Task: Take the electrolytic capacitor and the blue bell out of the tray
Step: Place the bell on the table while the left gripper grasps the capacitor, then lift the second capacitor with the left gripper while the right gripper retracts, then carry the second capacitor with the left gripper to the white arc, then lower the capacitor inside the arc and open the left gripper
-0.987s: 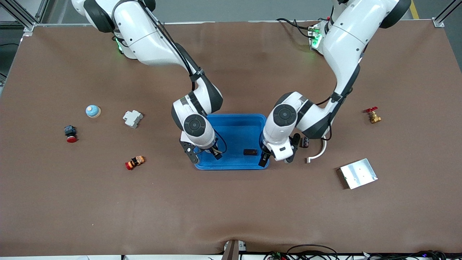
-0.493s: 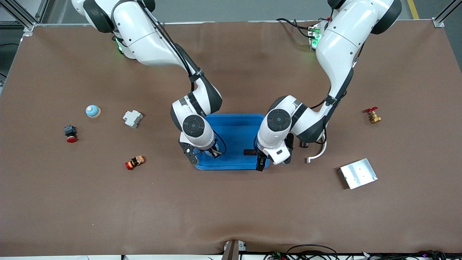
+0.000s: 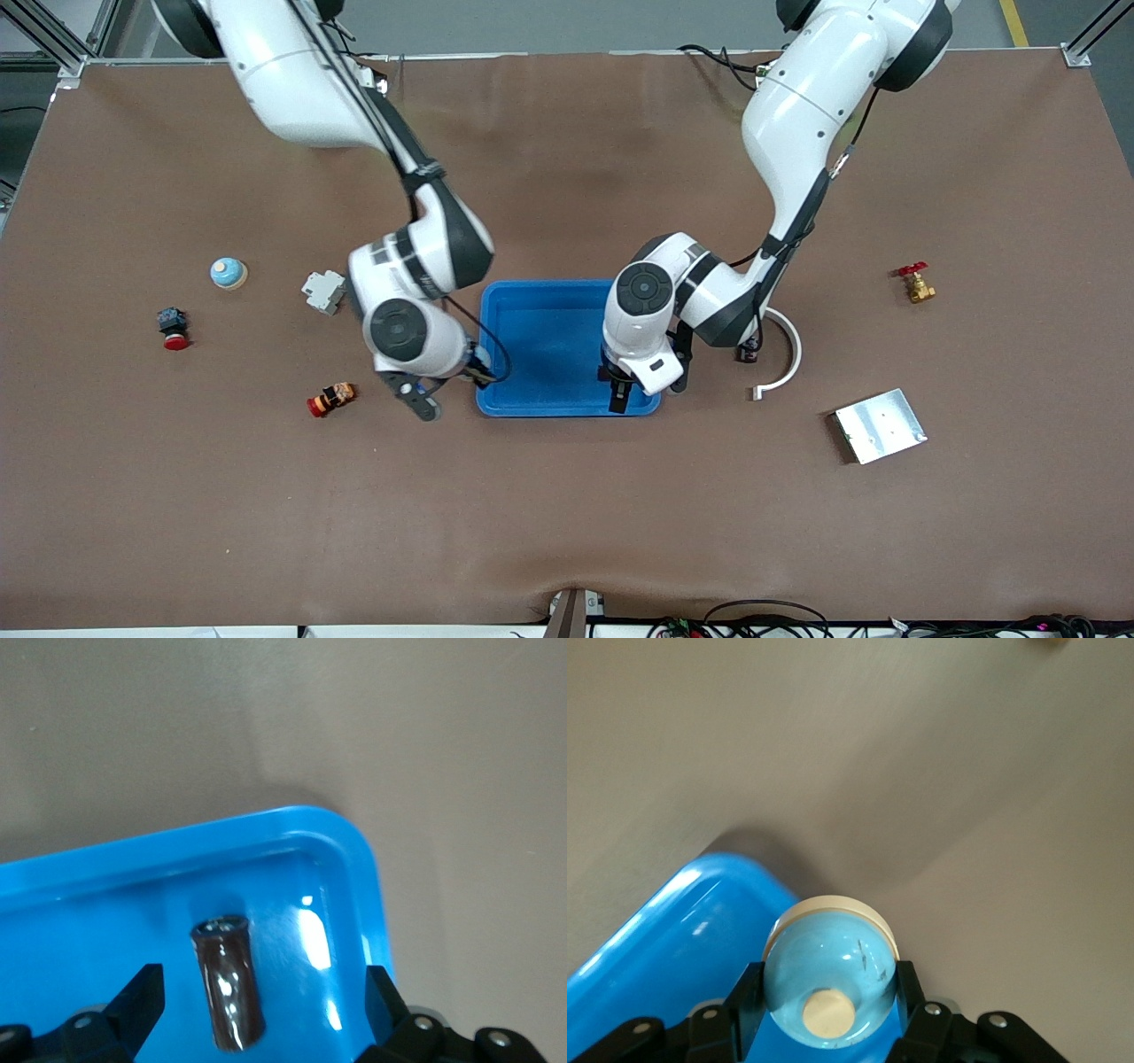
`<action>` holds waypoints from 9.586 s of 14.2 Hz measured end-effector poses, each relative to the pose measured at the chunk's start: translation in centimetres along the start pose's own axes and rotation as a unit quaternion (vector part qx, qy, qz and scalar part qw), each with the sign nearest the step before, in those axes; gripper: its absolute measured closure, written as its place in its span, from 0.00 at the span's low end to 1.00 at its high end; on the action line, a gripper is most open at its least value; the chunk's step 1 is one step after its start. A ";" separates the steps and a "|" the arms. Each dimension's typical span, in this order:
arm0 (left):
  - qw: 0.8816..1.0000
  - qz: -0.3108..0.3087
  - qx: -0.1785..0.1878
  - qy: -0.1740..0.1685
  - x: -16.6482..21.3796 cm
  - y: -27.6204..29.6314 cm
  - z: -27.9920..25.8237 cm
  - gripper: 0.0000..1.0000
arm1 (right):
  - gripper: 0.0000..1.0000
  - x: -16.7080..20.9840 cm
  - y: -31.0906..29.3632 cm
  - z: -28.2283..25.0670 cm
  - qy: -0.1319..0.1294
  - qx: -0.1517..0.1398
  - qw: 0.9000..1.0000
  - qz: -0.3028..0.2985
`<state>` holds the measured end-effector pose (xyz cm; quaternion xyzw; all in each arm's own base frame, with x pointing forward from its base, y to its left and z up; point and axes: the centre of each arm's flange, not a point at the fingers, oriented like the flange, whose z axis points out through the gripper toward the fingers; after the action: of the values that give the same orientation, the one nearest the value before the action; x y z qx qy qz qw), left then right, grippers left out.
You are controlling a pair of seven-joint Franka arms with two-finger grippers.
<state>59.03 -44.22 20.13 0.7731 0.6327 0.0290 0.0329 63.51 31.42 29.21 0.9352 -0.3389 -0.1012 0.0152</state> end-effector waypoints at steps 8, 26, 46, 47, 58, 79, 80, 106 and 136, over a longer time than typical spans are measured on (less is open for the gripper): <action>1.000 0.005 0.002 0.005 -0.7 -0.3 0.7 0.00 | 0.37 15.5 19.4 -0.5 -0.050 0.002 0.974 -0.222; 0.998 0.054 0.006 0.007 -2.5 -1.5 1.3 0.00 | 0.36 19.3 25.7 8.6 0.019 -0.010 0.961 -0.276; 0.998 0.056 0.014 0.013 -2.7 -1.6 1.6 0.70 | 0.00 17.0 34.1 -26.9 0.078 0.017 0.949 -0.306; 0.998 0.059 0.016 0.016 -2.6 -1.5 1.2 0.70 | 0.00 16.5 35.9 -28.3 0.075 0.019 0.948 -0.309; 0.957 0.280 0.069 0.015 -3.7 -2.4 -9.9 0.70 | 0.00 10.8 32.8 -32.2 0.073 0.020 0.956 -0.282; 0.731 0.677 0.086 -0.013 14.7 -0.8 -16.3 0.70 | 0.00 11.6 32.1 -31.4 0.092 0.010 0.946 -0.311; 0.724 0.685 0.082 -0.012 15.7 -1.2 -16.0 0.70 | 0.00 11.4 32.0 -31.4 0.091 0.010 0.945 -0.313; 0.631 0.776 -0.014 0.020 37.2 -13.4 -0.7 0.70 | 0.00 12.2 33.1 -31.6 0.092 0.010 0.949 -0.302; 0.641 0.767 -0.016 0.022 39.3 -12.9 1.4 0.70 | 0.00 12.2 33.0 -31.6 0.093 0.010 0.948 -0.303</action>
<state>54.27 -3.21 17.76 0.9798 -0.1871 0.0708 -0.0022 58.13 -3.04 61.13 0.9992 -0.0377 -0.0106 0.0057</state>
